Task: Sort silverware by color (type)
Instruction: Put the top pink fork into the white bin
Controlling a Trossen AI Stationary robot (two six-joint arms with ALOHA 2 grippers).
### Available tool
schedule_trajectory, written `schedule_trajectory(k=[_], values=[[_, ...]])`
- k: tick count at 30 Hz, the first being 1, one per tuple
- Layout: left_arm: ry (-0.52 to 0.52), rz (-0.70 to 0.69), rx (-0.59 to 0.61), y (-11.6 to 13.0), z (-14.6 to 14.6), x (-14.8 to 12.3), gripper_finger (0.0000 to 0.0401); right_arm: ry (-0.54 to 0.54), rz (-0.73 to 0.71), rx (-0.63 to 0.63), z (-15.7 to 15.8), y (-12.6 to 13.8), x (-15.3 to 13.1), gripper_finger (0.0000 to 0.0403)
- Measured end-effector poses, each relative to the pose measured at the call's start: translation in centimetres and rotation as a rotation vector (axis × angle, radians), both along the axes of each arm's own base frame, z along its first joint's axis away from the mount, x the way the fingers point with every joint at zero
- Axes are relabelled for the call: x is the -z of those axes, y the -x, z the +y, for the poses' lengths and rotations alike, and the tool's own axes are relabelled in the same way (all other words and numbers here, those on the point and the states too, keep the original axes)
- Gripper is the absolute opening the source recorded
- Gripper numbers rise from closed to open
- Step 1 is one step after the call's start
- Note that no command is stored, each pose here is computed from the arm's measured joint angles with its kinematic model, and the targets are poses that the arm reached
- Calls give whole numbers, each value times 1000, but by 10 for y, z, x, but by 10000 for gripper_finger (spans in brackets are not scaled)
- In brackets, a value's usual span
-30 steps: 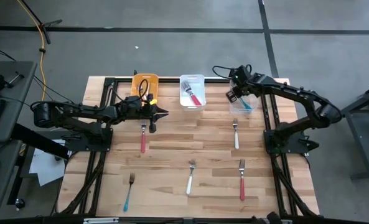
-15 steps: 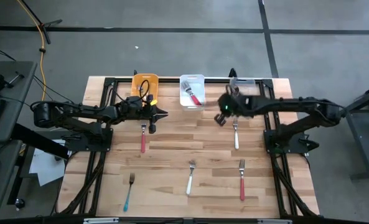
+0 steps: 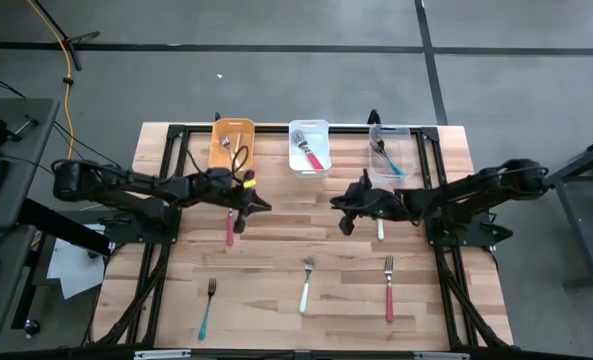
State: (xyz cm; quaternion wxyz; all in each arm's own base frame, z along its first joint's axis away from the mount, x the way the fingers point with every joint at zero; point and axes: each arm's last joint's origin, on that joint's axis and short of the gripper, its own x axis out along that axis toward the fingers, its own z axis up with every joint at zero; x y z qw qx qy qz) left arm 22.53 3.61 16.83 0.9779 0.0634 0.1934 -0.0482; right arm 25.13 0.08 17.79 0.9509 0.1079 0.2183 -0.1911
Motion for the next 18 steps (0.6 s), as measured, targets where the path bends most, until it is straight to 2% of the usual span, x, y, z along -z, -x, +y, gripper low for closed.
schedule_trajectory(k=[4,10,12,15,18], values=[[37,63,-38,0,-14,5,4,8,-4,-5,0,6,8,23],[-17,218,-393,8,-25,18,8,5,-3,-3,0,8,12,23],[39,241,-472,11,-29,22,15,24,-1,-14,0,8,11,23],[146,288,-511,15,-38,26,29,53,-5,-29,0,7,10,23],[195,366,-569,16,-45,24,48,73,-15,-39,0,6,9,23]])
